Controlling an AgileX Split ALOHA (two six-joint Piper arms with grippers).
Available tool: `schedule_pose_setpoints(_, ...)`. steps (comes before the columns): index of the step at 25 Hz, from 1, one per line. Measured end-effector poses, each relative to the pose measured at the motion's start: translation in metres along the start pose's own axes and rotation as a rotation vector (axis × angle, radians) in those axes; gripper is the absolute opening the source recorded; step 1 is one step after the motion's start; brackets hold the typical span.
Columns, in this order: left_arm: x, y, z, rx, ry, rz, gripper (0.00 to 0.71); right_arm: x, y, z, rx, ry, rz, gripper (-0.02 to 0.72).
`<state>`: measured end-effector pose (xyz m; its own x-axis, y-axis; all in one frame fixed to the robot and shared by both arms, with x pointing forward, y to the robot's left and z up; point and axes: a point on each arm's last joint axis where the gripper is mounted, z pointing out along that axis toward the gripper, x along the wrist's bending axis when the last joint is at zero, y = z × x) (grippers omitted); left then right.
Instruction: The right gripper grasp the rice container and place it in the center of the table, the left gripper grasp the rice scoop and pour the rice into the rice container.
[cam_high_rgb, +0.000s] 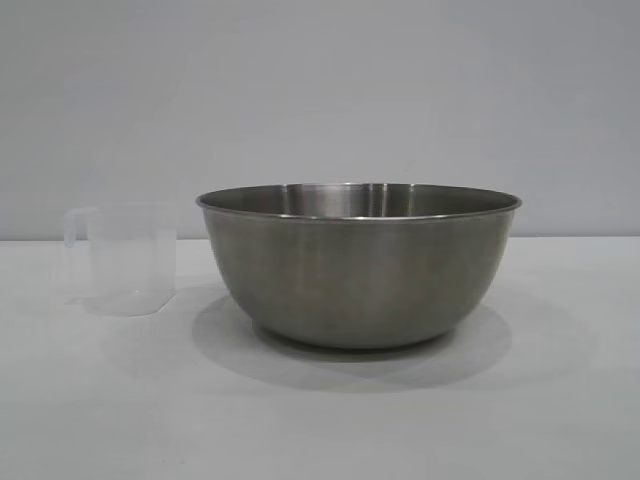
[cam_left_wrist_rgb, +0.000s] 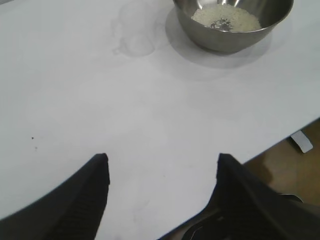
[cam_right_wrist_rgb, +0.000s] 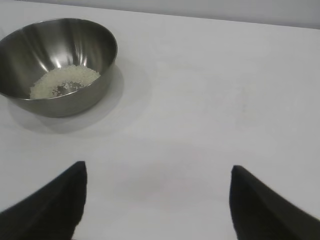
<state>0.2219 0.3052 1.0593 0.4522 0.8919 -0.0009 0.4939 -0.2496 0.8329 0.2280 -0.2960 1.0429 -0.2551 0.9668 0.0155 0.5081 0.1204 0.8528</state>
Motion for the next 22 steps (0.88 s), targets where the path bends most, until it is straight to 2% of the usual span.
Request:
schedule_pose_setpoints(2,0.000,-0.004,0.009,0.021,-0.001,-0.002,0.398,0.000,0.000,0.000,0.000,0.000,0.000,0.540)
schedule_pose_setpoints(6,0.002,-0.003,0.013,-0.012,0.015,0.004,0.398,0.000,0.000,0.000,0.000,0.000,0.000,0.540)
schedule_pose_setpoints(10,0.003,-0.006,0.020,-0.005,0.029,0.008,0.398,0.000,0.000,0.000,0.000,0.000,0.000,0.540)
schedule_pose_setpoints(22,0.003,-0.005,0.021,-0.014,0.031,0.002,0.398,0.000,0.000,0.000,0.000,0.000,0.000,0.540)
